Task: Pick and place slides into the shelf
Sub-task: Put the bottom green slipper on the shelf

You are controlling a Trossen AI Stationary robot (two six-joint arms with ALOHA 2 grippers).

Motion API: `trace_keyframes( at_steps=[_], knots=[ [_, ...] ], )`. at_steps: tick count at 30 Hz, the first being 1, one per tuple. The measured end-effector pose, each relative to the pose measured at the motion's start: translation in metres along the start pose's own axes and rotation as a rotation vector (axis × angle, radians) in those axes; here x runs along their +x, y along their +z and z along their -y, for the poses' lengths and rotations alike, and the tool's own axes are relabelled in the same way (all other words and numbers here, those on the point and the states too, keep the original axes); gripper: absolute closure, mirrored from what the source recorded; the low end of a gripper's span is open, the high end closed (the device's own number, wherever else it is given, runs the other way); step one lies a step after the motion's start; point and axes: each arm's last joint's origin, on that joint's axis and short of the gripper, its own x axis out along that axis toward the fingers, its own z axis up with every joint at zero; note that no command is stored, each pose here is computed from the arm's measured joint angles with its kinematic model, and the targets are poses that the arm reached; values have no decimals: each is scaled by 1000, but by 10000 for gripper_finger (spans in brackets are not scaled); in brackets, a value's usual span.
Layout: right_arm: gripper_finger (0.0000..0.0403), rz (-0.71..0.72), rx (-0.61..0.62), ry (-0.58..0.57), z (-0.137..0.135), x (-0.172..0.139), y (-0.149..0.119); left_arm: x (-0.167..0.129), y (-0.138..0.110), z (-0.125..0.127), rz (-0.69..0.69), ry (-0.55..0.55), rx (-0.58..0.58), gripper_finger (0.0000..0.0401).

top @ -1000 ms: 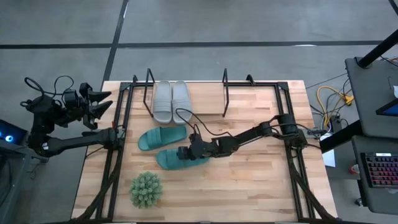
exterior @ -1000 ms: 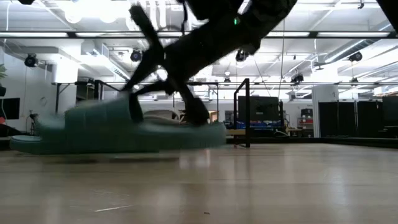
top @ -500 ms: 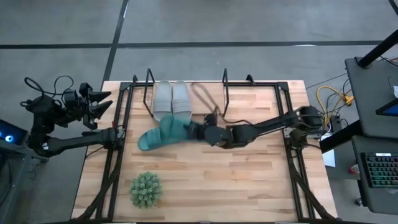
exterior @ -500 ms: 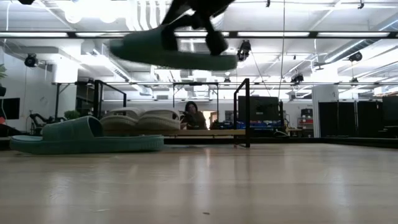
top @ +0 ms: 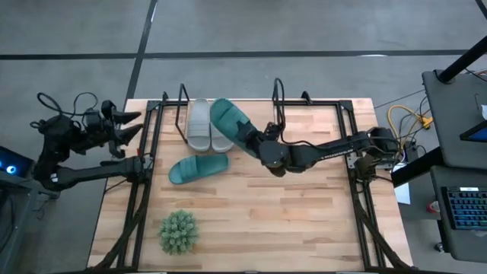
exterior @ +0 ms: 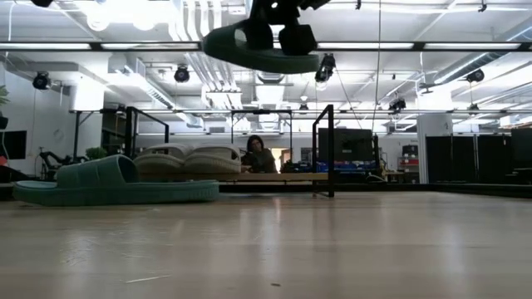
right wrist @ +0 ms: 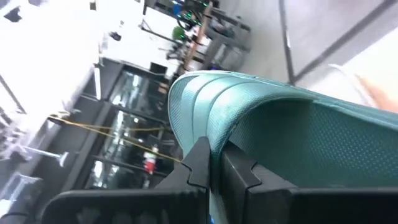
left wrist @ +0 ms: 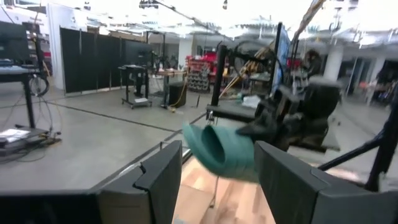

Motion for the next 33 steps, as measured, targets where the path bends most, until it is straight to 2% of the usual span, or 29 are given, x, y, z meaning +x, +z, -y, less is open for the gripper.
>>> trace_keyframes(
  at_steps=[11, 17, 19, 22, 28, 33],
  knots=[
    [394, 70, 3, 43, -11, 6, 13, 61, -8, 8, -225, -8, 236, 215],
    [394, 77, 8, 49, -12, 8, 15, 81, -4, 11, -207, -27, 384, 215],
    [394, 92, 15, 60, -14, 9, 17, 85, -1, 12, -178, -20, 343, 215],
    [394, 135, -8, 87, -19, 11, 23, 91, 3, 13, -131, -1, 180, 215],
    [394, 202, -83, 176, -34, 13, 36, 100, -2, 14, -162, 5, -42, 215],
    [394, 192, -108, 265, -41, 15, 43, 110, -2, 19, -167, -96, -178, 215]
  ],
)
